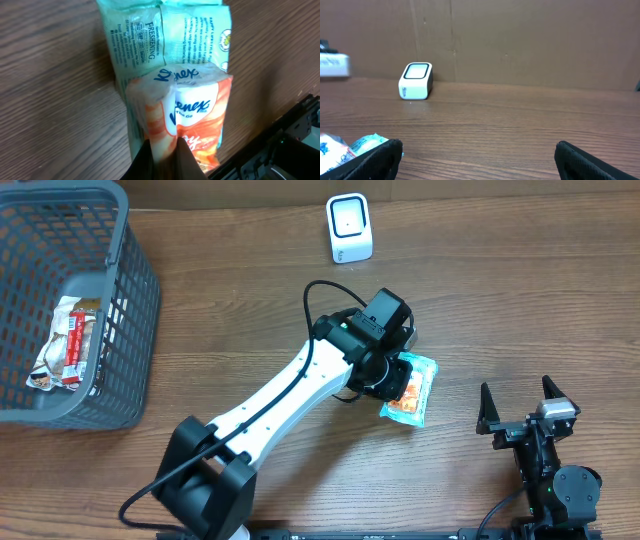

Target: Scan the item barcode

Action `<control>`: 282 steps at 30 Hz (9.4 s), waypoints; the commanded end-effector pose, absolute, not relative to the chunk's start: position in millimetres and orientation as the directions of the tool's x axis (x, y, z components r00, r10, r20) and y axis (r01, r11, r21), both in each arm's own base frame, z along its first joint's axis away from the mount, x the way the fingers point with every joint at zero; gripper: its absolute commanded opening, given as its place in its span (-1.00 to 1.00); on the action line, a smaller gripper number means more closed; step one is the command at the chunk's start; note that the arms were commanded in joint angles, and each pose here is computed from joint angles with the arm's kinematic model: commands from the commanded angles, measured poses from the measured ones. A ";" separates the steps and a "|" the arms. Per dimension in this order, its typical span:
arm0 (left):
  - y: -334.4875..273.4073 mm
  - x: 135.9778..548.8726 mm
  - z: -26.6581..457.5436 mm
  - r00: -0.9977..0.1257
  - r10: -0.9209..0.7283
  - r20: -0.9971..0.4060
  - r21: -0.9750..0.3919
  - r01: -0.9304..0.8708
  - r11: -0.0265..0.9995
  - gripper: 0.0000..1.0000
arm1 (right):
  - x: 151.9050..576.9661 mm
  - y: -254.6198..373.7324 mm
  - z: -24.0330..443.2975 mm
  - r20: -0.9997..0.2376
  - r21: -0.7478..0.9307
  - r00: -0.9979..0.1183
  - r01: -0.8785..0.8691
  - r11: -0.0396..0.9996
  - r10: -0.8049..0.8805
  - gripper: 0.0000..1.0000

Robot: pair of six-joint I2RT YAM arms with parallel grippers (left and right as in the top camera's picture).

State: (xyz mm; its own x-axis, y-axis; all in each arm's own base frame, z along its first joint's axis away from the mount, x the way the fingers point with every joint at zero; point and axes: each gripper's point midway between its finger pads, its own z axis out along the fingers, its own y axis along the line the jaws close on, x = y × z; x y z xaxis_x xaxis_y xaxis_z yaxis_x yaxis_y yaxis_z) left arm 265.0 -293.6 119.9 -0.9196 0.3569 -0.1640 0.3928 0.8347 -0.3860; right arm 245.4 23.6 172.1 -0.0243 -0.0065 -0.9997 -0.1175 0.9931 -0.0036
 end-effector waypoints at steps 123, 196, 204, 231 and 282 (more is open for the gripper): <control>-304.4 261.8 75.5 -0.976 0.188 -0.113 -0.345 0.216 0.914 -0.46 | 245.5 22.0 170.3 -1.000 -0.005 -0.020 -0.109 0.994 -0.007 1.00; -100.5 314.6 55.1 -0.996 -0.005 -0.087 0.141 -0.017 0.990 -0.92 | 245.5 21.9 170.3 -1.000 -0.005 -0.020 -0.109 0.994 -0.007 1.00; -95.3 296.1 7.4 -0.998 0.000 0.060 0.198 0.012 0.980 -0.92 | 245.5 22.0 170.3 -1.000 -0.005 -0.020 -0.109 0.994 -0.007 1.00; -183.8 249.4 3.0 -0.965 0.150 0.215 -0.109 0.129 0.986 -0.92 | 245.5 21.9 170.3 -1.000 -0.005 -0.020 -0.109 0.994 -0.007 1.00; 307.1 385.8 259.2 -0.811 -0.247 -0.530 0.233 -0.419 0.878 1.00 | 245.5 22.0 170.3 -1.000 -0.005 -0.020 -0.109 0.994 -0.007 1.00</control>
State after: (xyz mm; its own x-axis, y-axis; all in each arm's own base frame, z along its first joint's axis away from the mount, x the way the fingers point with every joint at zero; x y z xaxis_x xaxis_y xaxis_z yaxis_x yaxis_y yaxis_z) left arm 378.1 308.9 300.3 -0.7185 -0.3186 -0.6183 -0.5379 0.8181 0.2035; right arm 245.4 23.6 172.1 -0.0243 -0.0061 -0.9997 -0.1175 0.9931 -0.0032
